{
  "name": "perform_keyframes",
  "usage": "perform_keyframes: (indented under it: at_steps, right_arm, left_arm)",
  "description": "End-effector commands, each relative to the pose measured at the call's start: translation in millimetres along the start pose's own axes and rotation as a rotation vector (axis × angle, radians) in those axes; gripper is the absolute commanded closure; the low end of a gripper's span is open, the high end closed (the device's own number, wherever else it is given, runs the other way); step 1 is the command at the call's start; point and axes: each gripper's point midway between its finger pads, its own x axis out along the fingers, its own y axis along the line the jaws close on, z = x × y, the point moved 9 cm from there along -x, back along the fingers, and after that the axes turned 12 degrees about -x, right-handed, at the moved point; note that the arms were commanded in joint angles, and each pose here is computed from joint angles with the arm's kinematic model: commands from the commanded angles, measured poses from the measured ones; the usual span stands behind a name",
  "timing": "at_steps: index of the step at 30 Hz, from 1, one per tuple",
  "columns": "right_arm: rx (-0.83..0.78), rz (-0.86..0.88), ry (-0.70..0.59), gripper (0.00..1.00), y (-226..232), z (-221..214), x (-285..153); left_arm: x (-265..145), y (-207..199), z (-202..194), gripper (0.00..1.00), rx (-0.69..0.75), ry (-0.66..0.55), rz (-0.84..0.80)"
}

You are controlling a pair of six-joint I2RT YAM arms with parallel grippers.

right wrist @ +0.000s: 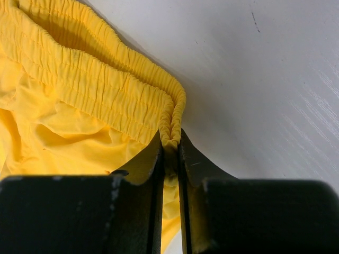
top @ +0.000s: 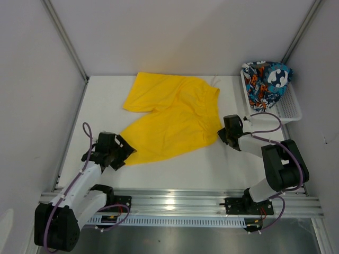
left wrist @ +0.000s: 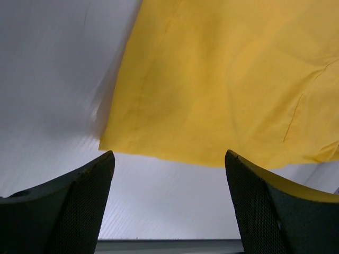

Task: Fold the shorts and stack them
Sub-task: Fold the shorts

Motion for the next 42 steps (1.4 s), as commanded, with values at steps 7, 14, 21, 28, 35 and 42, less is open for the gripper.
perform_keyframes:
  at_steps: [7, 14, 21, 28, 35, 42]
  right_arm:
    - [0.017, 0.03, -0.061, 0.97, 14.4, 14.4, -8.3]
    - [0.026, 0.055, -0.079, 0.97, 15.9, 15.4, -13.8]
    - [0.043, 0.07, -0.093, 0.97, 12.9, 14.0, -17.8]
    - [0.045, 0.081, -0.101, 0.97, 13.1, 14.0, -21.3]
    - [0.052, 0.087, -0.106, 0.98, 11.9, 10.5, -27.0]
    - [0.081, 0.088, -0.117, 0.99, 7.5, 7.9, -30.3]
  left_arm:
    - [0.0, 14.1, -26.2, 0.14, -0.068, 0.085, 0.052]
    - [17.0, 16.2, -23.3, 0.18, -0.101, 0.047, 0.131]
    - [33.1, 11.8, -23.6, 0.45, -0.132, 0.067, 0.158]
    - [36.3, 21.1, -18.5, 0.46, -0.212, -0.04, 0.185]
    - [42.1, 24.4, -14.3, 0.63, -0.247, -0.1, 0.218]
    - [45.5, 39.8, -19.4, 0.41, -0.288, -0.102, 0.267]
